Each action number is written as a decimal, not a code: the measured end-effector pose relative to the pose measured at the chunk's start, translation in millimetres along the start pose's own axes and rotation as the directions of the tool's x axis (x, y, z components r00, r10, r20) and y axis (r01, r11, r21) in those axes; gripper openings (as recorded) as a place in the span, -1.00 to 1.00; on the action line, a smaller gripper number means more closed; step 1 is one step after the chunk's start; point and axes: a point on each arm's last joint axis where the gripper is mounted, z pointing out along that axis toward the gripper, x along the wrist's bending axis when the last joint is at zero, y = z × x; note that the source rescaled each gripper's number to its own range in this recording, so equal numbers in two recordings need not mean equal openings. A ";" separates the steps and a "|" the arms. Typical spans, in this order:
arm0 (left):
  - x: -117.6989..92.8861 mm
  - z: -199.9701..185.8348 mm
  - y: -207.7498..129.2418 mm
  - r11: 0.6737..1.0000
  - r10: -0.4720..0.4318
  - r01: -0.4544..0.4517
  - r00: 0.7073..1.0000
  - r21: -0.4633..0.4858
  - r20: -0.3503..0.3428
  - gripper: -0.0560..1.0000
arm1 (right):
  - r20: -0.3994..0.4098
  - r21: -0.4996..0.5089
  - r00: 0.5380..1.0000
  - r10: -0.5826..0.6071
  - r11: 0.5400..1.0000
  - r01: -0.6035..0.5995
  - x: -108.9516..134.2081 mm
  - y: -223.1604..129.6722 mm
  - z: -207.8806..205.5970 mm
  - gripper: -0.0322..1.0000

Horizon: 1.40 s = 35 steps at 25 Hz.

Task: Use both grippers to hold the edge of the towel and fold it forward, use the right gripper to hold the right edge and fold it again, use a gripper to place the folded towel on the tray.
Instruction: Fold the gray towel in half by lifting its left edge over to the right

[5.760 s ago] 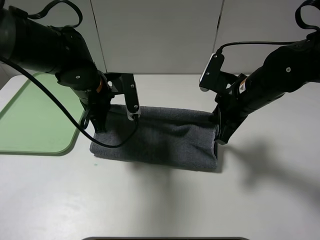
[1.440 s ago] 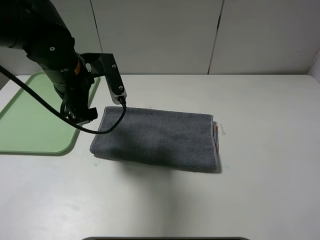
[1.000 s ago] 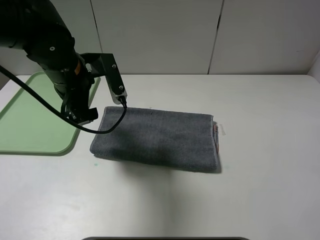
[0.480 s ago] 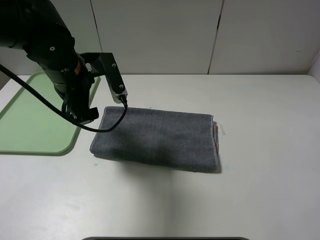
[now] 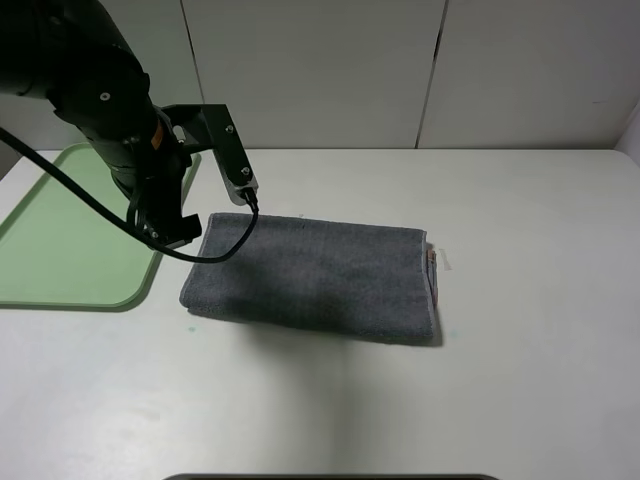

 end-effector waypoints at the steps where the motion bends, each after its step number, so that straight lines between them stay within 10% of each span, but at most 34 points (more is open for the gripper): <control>1: 0.0 0.0 0.1 1.000 -0.001 0.001 1.000 -0.001 0.000 1.00 | 0.008 -0.001 1.000 0.002 1.000 -0.002 -0.2 0.0 -0.1 1.00; 11: -1.5 0.0 0.6 1.000 -0.024 0.025 1.000 -0.007 0.016 1.00 | 0.013 -0.002 1.000 0.004 1.000 -0.004 -0.1 0.0 -0.1 1.00; 17: -10.2 -0.5 2.7 0.981 -0.191 0.194 0.975 -0.009 0.116 1.00 | 0.013 -0.002 1.000 0.004 1.000 -0.004 -0.1 0.0 -0.1 1.00; 35: -19.6 16.0 8.3 0.716 -0.691 0.687 0.672 0.122 0.268 1.00 | 0.013 -0.002 1.000 0.004 1.000 -0.004 -0.1 0.0 -0.1 1.00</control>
